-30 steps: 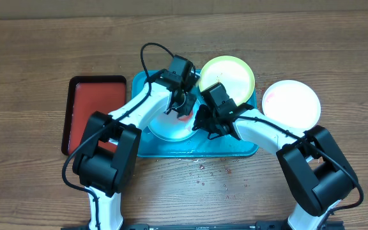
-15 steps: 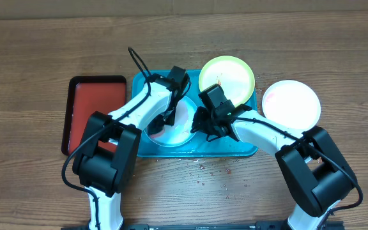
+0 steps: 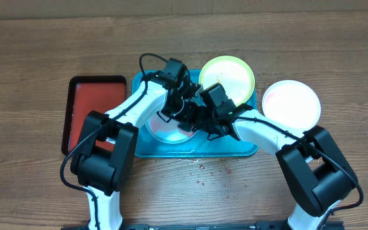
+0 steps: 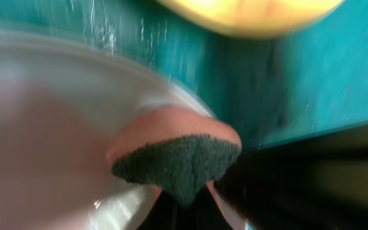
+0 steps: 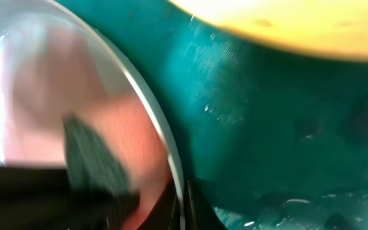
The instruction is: Clean dirty plates on tray and stack at the side
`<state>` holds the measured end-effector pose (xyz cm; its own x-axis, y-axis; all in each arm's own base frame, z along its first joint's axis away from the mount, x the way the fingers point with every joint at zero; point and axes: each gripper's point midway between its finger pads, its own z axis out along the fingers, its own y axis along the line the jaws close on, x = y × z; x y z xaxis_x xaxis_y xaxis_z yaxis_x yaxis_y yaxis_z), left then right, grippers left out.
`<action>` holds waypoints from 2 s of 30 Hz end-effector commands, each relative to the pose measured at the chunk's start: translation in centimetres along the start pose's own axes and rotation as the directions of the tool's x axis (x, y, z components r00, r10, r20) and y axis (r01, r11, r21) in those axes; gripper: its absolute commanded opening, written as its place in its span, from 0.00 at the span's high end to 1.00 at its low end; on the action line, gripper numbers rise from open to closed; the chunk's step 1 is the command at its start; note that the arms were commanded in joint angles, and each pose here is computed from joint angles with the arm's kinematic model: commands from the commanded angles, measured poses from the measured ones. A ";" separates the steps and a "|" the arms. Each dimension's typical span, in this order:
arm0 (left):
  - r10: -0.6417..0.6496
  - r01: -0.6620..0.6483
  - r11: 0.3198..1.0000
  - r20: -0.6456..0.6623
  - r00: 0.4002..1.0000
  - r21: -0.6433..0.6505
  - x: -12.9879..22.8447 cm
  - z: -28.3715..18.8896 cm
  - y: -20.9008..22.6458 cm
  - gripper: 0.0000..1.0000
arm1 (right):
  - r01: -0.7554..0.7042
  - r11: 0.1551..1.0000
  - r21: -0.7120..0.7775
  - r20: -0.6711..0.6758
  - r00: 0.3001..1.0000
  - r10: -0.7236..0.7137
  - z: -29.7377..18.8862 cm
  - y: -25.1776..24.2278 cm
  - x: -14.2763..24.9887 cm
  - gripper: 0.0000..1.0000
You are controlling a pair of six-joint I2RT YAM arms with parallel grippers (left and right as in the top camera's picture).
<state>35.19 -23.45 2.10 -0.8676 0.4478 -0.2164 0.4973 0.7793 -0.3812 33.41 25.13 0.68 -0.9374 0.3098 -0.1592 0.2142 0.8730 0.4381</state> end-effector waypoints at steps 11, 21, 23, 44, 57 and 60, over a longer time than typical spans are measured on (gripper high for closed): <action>-0.260 0.444 0.568 0.361 0.896 -0.693 -1.0 -6.0 13.5 0.96 | 0.004 1.000 -0.013 0.001 1.000 -0.004 0.2 0.7 -0.2 0.96; -0.352 0.445 0.448 0.305 0.885 -0.775 1.4 -10.1 14.4 0.96 | 0.005 1.000 -0.014 0.002 1.000 -0.005 0.2 0.7 -0.2 0.96; -0.375 0.445 0.460 0.286 0.882 -0.769 0.9 -11.7 13.7 0.96 | 0.005 1.000 -0.015 0.003 1.000 -0.005 0.2 0.7 -0.2 0.96; -0.491 0.490 0.718 0.140 0.860 -0.494 -1.1 -14.3 8.4 0.96 | 0.263 0.951 0.165 -0.034 0.965 -0.261 -4.8 1.4 -0.2 0.96; -0.513 0.514 0.733 0.134 0.848 -0.446 -0.8 -11.7 8.5 0.96 | 0.327 0.751 0.573 0.287 0.779 -0.558 -16.2 2.8 -1.9 0.96; -0.511 0.514 0.734 0.138 0.849 -0.445 -0.9 -11.7 8.5 0.96 | 0.307 0.727 0.614 0.348 0.722 -0.598 -18.5 3.4 -2.2 0.96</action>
<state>40.35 -11.79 9.47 -0.9904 -0.0782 -0.1143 -0.0818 0.9963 0.0275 29.67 21.89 13.11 -0.8465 -0.1574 -0.5086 -0.0616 0.9778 -0.2001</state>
